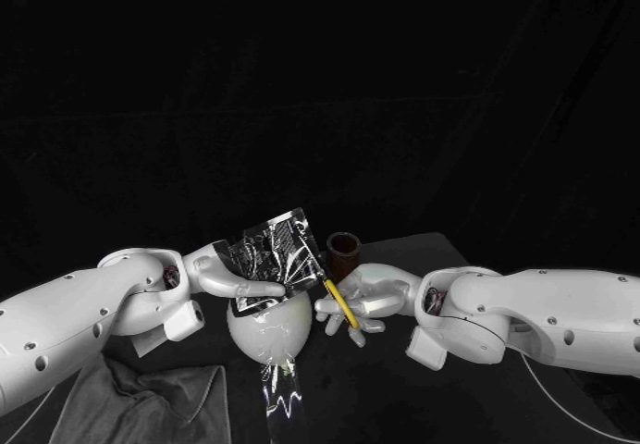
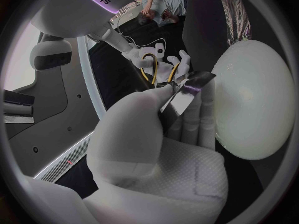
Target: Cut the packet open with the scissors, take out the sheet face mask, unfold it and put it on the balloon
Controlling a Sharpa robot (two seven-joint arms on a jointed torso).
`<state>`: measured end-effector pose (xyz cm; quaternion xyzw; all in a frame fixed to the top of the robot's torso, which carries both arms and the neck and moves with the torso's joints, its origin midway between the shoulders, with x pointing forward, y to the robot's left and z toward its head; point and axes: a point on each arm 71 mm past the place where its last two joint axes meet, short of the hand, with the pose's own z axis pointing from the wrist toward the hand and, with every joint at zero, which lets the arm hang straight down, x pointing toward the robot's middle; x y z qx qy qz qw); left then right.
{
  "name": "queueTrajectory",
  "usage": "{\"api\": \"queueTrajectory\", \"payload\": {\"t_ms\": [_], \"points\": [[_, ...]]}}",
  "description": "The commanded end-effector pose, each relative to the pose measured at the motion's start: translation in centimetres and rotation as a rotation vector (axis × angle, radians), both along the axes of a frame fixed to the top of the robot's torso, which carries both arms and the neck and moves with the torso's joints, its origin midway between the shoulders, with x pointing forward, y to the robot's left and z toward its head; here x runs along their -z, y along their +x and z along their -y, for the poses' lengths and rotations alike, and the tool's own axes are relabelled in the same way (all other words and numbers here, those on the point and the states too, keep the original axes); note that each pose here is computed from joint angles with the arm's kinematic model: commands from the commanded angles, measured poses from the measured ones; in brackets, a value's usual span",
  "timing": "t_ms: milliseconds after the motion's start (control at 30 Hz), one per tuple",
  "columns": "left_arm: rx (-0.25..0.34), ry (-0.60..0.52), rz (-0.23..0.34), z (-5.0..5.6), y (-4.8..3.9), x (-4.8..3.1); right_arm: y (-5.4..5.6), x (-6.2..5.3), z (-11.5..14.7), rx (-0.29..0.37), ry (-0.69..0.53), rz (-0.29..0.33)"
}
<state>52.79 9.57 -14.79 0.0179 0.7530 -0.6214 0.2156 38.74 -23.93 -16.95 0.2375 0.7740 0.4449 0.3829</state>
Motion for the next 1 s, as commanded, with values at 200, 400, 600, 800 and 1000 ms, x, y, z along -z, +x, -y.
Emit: {"api": "queueTrajectory", "payload": {"t_ms": [200,400,600,800,1000], "points": [[0.018,-0.017,-0.01,0.4,-0.27,-0.13,0.37,-0.38,-0.1,0.032,0.045,0.035],[0.019,-0.021,-0.011,0.56,-0.32,-0.17,0.55,-0.45,-0.16,0.052,0.063,0.044],[0.017,-0.026,-0.012,0.68,-0.33,-0.22,0.62,-0.45,-0.35,0.052,0.07,0.044],[0.018,-0.028,-0.012,0.83,-0.36,-0.27,0.69,-0.49,-0.45,0.058,0.074,0.053],[0.014,-0.028,-0.011,0.77,-0.3,-0.28,0.69,-0.55,-0.28,0.068,0.077,0.062]]}}
